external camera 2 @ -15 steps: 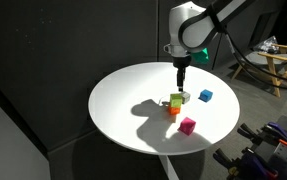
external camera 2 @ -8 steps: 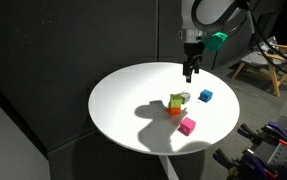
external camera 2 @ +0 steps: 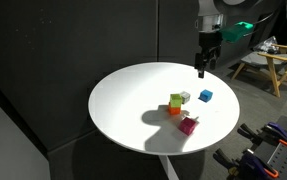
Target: Move the green block from the gray one to the orange one
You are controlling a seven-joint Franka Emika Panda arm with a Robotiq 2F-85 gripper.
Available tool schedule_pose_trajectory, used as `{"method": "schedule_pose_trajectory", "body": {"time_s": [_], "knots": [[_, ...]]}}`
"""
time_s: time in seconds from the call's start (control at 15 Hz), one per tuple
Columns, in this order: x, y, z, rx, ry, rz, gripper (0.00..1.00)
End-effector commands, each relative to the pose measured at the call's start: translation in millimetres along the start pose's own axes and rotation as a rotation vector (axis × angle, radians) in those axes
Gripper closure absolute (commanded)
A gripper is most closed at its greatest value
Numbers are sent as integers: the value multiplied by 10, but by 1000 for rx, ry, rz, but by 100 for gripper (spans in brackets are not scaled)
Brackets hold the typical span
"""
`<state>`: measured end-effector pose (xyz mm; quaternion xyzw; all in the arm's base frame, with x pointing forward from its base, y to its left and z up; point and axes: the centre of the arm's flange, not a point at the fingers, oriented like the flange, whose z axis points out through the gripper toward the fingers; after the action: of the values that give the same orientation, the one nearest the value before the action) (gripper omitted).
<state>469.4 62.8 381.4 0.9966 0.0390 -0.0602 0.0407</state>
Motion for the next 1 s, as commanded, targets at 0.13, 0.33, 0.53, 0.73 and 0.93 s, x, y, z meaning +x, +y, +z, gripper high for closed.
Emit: {"method": "schedule_pose_trajectory", "body": {"time_s": [0.13,0.33,0.53,0.73,0.93], "knots": [[-463,82,-262,27,52,52,0],[-551,122,-404,38,83,70,0],[-592,143,-500,62,106,75,0],[-613,127,-528,83,114,63,0],[-523,107,-495,65,114,64,0]]}}
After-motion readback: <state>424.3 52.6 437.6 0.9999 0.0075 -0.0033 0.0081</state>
